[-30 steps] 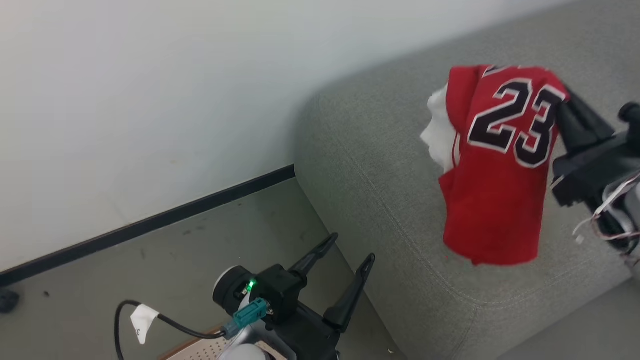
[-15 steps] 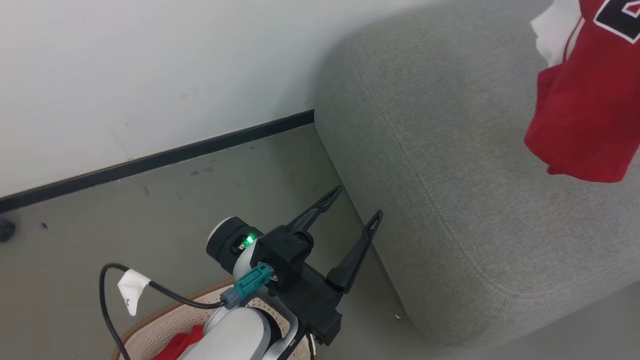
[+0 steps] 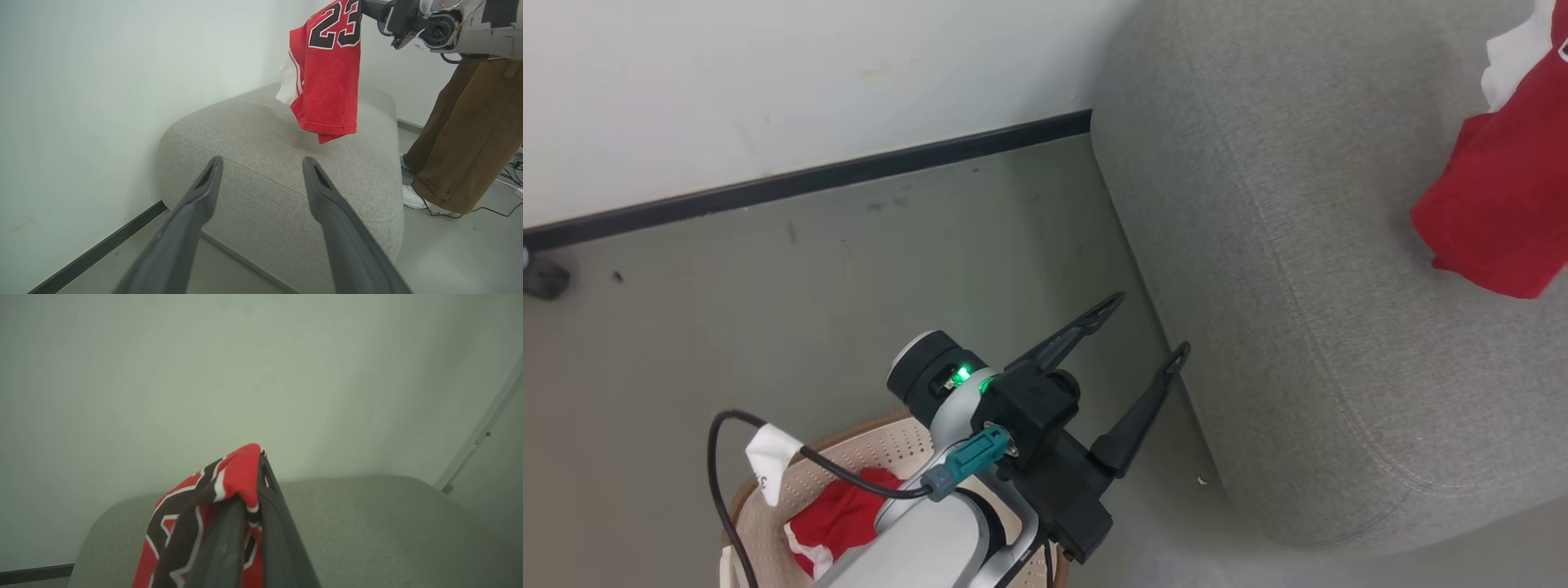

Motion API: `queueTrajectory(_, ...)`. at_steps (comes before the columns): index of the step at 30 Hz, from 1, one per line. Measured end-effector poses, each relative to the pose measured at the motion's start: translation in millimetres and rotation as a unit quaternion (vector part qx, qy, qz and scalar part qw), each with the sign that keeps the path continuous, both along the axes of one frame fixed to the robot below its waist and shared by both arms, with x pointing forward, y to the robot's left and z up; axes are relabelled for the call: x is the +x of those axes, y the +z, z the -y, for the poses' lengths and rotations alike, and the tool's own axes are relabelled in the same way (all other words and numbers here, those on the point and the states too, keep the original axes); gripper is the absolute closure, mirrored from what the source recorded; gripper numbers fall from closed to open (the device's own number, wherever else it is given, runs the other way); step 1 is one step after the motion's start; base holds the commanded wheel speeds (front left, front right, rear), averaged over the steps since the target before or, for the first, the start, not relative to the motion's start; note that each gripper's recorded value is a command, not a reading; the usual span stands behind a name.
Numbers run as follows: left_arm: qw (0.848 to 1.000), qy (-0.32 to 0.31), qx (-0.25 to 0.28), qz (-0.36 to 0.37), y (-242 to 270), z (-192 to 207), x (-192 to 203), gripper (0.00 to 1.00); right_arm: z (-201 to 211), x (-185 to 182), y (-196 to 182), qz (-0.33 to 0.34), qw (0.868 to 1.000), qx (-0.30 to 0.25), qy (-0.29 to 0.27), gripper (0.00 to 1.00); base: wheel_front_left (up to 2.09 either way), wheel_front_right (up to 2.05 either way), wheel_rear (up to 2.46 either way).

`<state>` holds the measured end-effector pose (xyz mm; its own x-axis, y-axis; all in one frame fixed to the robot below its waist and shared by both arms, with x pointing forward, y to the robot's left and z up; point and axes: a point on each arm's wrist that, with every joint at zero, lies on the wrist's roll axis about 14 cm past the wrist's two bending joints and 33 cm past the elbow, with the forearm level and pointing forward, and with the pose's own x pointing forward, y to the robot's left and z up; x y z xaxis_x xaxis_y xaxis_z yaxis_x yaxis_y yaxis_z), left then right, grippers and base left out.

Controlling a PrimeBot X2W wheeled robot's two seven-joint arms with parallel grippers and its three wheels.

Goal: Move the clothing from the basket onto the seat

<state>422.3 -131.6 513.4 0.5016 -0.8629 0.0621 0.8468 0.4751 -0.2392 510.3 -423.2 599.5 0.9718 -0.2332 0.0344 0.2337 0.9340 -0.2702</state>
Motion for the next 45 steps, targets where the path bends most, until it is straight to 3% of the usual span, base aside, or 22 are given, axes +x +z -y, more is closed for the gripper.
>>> queueTrajectory(15, 1.0, 0.012, 0.009, -0.021, -20, -12, 14, 0.0, -28, 29, -104, -0.093, 0.994, 0.053, -0.005, 1.0, 0.0, 0.0, 0.0)
queueTrajectory(26, 0.999, 0.026, 0.019, -0.029, -34, -23, 26, 0.0, -76, 37, -167, -0.15, 0.984, 0.095, 0.019, 0.98, 0.0, 0.0, 0.0)
queueTrajectory(28, 0.999, 0.026, 0.019, -0.03, -35, -23, 26, 0.0, -80, 37, -172, -0.156, 0.983, 0.096, 0.021, 0.85, 0.0, 0.0, 0.0)
queueTrajectory(30, 0.999, 0.026, 0.019, -0.03, -35, -23, 27, 0.0, -81, 36, -175, -0.159, 0.982, 0.098, 0.021, 0.62, 0.0, 0.0, 0.0)
queueTrajectory(31, 0.999, 0.026, 0.019, -0.03, -36, -23, 27, 0.0, -80, 36, -175, -0.16, 0.982, 0.098, 0.019, 0.44, 0.0, 0.0, 0.0)
queueTrajectory(32, 0.999, 0.027, 0.019, -0.03, -36, -23, 27, 0.0, -80, 35, -176, -0.161, 0.982, 0.097, 0.019, 0.0, 0.0, 0.0, 0.0)
queueTrajectory(45, 0.999, 0.03, 0.014, -0.021, -30, -20, 29, 0.0, -79, 3, -182, -0.18, 0.979, 0.092, 0.025, 0.0, 0.0, 0.0, 0.0)
